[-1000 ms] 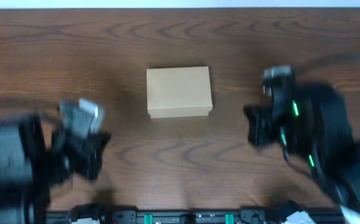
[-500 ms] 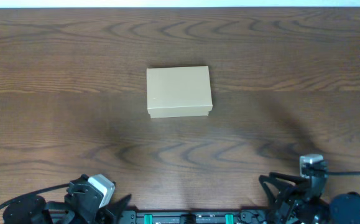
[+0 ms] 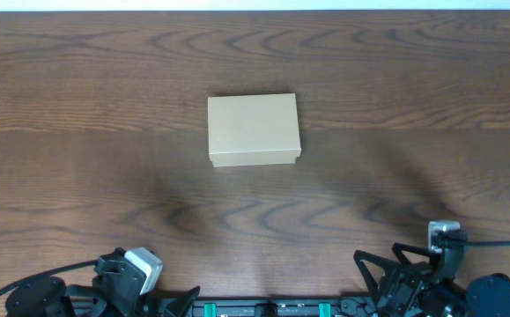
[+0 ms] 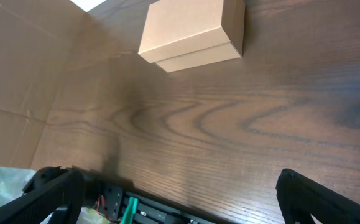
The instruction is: Pack container
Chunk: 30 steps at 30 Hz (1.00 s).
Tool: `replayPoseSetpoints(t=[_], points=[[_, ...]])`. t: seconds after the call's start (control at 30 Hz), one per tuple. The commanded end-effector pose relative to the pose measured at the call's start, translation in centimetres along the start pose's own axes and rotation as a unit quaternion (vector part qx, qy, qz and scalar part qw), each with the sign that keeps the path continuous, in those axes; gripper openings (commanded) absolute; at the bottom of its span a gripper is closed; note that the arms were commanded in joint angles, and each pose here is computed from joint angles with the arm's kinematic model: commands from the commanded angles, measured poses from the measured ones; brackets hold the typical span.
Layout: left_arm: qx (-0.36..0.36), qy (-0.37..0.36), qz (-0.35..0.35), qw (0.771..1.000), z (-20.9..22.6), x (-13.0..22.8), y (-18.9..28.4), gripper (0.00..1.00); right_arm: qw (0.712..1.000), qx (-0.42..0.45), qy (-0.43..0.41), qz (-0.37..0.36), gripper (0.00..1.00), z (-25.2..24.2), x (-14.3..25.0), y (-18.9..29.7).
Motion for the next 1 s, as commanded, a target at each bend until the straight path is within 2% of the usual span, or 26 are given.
replayPoseSetpoints(t=[0.0,0.17,0.27,0.37,0.5,0.73,0.97], points=[[0.008,0.002,-0.002,1.0,-0.2,0.1,0.0,0.95,1.0,0.001,-0.005,0.003,0.99,-0.1,0.1,-0.1],[0.008,0.002,-0.002,1.0,-0.2,0.1,0.0,0.95,1.0,0.001,-0.005,0.003,0.99,-0.1,0.1,-0.1],[-0.029,0.0,0.017,0.999,0.7,0.5,0.0,0.96,1.0,0.001,-0.005,0.003,0.99,-0.1,0.1,-0.1],[-0.05,-0.02,-0.002,0.999,1.4,-0.4,0.0,0.96,1.0,0.001,-0.005,0.003,0.99,-0.1,0.1,-0.1],[-0.145,-0.053,-0.027,0.988,4.4,-1.6,0.0,0.95,1.0,0.001,-0.005,0.003,0.99,-0.1,0.1,-0.1],[-0.308,0.081,-0.066,0.946,10.9,0.8,-2.6,0.95,1.0,0.001,-0.005,0.003,0.99,-0.1,0.1,-0.1],[-0.361,0.099,-0.115,0.92,14.0,4.3,-6.3,0.95,1.0,0.001,-0.005,0.003,0.99,-0.1,0.1,-0.1]])
Point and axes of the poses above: each gripper's point midway between its finger pads, its own y axis back along the fingers, its own z axis along the line the jaws close on, x = y × z, the point moved 5 cm from there along y, back along the fingers, and after that the axes turned 14 degrees about -y, right-handed, at the moved point
